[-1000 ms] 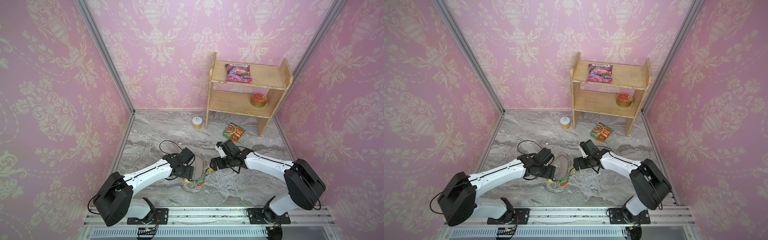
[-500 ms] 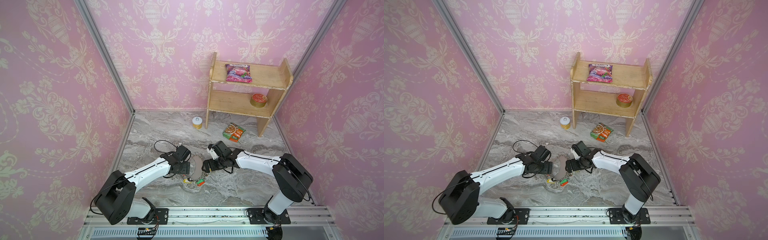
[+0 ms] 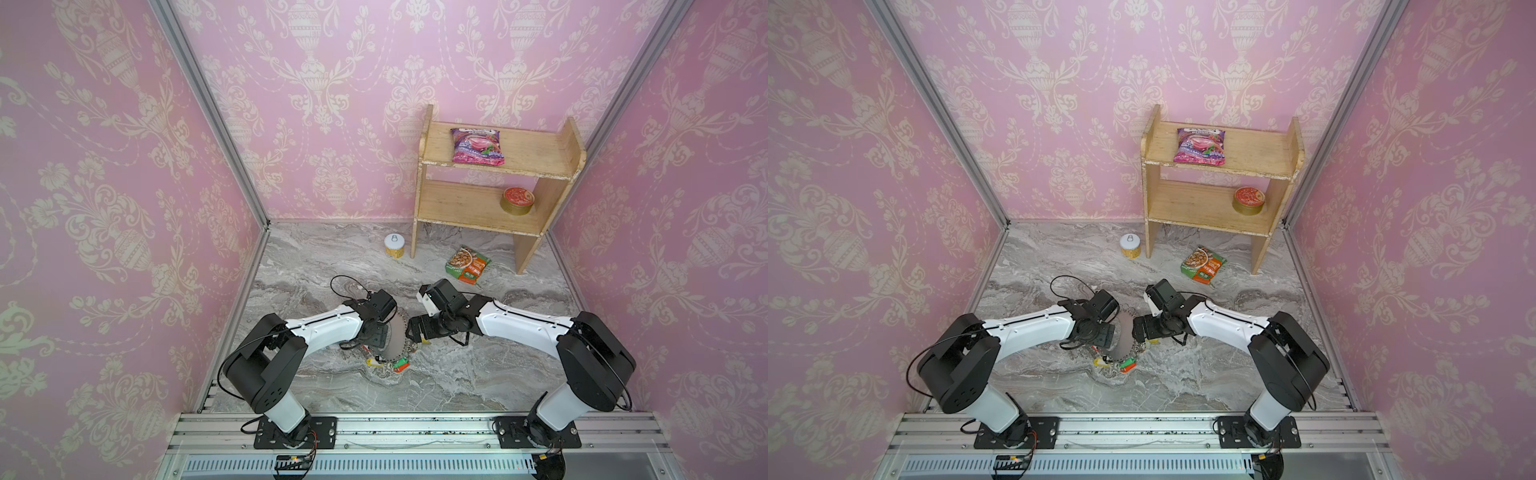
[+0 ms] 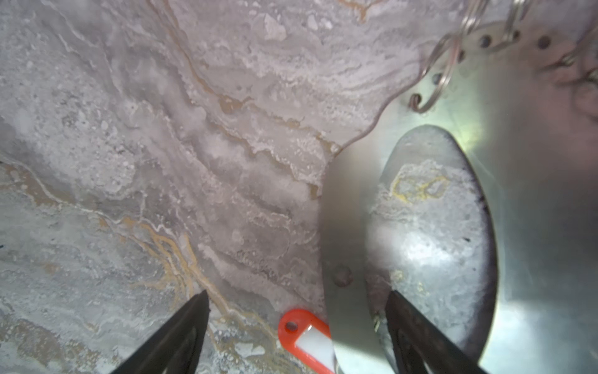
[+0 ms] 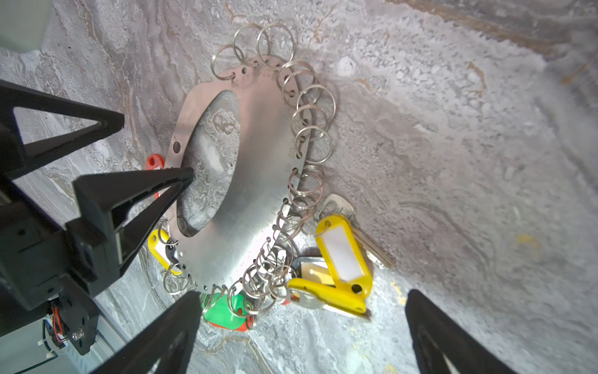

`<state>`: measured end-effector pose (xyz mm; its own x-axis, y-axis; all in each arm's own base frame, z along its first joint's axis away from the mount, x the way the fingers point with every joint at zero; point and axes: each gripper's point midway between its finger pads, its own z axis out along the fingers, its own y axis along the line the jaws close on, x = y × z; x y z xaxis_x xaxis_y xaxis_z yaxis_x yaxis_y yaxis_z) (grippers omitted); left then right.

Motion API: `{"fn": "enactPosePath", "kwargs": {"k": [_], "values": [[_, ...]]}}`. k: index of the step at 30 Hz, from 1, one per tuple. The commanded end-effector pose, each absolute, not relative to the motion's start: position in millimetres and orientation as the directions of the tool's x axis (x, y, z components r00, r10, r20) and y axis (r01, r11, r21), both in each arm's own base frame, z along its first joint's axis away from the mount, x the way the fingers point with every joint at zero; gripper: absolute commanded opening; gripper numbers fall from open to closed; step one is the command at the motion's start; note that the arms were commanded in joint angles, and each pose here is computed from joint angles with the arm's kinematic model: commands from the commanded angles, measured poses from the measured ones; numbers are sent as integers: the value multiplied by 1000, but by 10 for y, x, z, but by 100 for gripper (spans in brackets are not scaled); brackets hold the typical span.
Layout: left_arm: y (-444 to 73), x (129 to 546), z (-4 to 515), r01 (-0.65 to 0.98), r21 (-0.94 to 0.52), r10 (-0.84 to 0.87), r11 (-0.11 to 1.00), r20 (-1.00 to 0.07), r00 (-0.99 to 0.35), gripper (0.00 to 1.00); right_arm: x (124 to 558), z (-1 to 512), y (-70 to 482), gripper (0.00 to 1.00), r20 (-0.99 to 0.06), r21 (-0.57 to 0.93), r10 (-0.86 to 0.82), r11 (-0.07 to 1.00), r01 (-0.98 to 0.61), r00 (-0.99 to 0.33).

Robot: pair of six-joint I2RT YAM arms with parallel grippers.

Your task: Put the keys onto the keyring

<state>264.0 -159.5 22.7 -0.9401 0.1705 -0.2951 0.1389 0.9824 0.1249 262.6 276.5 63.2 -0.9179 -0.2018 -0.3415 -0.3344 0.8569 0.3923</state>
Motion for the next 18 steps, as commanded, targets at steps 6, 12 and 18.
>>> {"fn": "enactPosePath", "kwargs": {"k": [6,12,18], "values": [[-1213,2589,124,178,295,244,939,-206,-948,87,2595,622,2893,100,-306,448,-204,831,-329,-930],[-1113,2638,68,141,280,194,950,-173,-966,86,2644,561,2982,100,-303,460,-215,821,-340,-929],[-1182,2832,114,156,254,211,955,-205,-956,87,2699,535,3086,100,-298,474,-231,807,-354,-926]]}}
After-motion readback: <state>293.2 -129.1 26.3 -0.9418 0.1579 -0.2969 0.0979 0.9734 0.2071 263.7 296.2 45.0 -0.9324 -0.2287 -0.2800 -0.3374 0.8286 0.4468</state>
